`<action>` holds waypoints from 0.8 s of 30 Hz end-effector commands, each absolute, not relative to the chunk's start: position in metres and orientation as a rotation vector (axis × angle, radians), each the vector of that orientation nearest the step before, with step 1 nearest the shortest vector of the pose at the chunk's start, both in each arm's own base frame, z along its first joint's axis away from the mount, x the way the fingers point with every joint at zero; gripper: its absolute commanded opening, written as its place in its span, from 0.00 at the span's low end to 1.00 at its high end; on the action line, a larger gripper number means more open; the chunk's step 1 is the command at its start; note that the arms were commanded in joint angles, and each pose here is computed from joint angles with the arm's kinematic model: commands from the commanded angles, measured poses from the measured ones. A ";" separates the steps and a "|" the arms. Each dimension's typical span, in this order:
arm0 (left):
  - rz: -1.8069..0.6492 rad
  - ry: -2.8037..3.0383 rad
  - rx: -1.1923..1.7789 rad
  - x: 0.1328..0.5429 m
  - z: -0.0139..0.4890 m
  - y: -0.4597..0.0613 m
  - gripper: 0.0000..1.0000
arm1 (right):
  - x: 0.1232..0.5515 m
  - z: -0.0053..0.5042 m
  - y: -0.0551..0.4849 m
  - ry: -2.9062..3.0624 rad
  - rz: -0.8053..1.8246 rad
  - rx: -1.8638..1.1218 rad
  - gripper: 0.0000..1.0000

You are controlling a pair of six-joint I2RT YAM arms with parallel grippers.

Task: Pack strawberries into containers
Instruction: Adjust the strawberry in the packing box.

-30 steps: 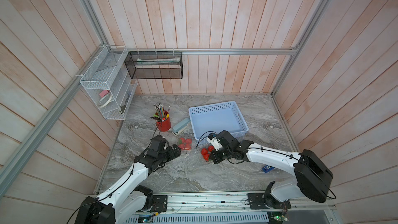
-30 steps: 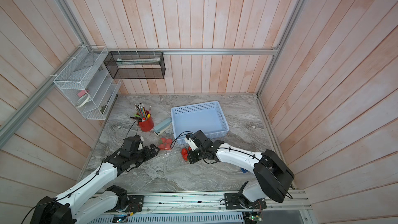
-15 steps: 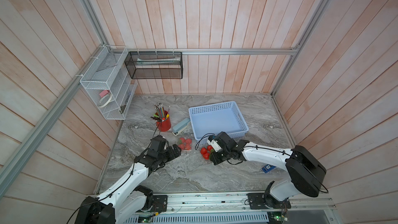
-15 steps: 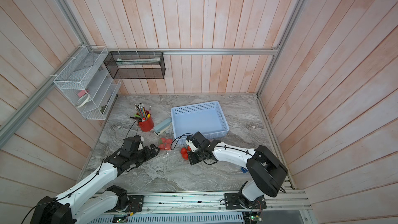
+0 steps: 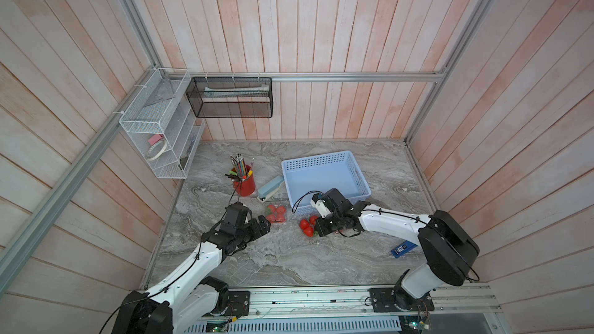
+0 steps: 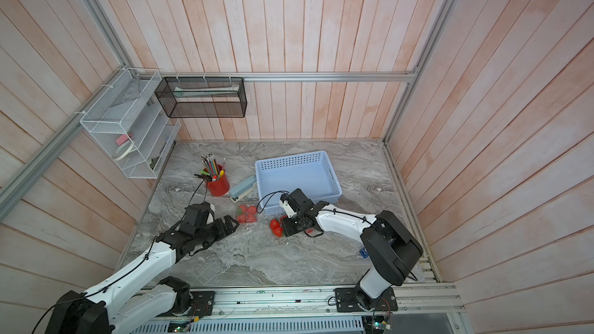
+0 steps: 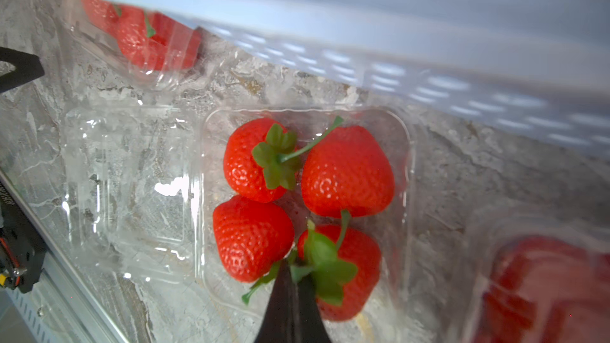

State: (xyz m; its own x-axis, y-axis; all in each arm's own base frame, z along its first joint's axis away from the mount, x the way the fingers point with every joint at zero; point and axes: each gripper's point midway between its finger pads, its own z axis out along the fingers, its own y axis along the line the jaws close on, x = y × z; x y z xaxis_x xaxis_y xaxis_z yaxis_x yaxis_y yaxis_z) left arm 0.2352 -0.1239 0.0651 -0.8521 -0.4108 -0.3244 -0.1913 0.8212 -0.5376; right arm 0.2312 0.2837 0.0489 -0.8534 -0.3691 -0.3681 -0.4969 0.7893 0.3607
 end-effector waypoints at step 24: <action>-0.869 2.648 -0.375 0.200 0.041 -0.191 1.00 | 0.274 0.071 0.243 2.615 0.658 -0.504 0.00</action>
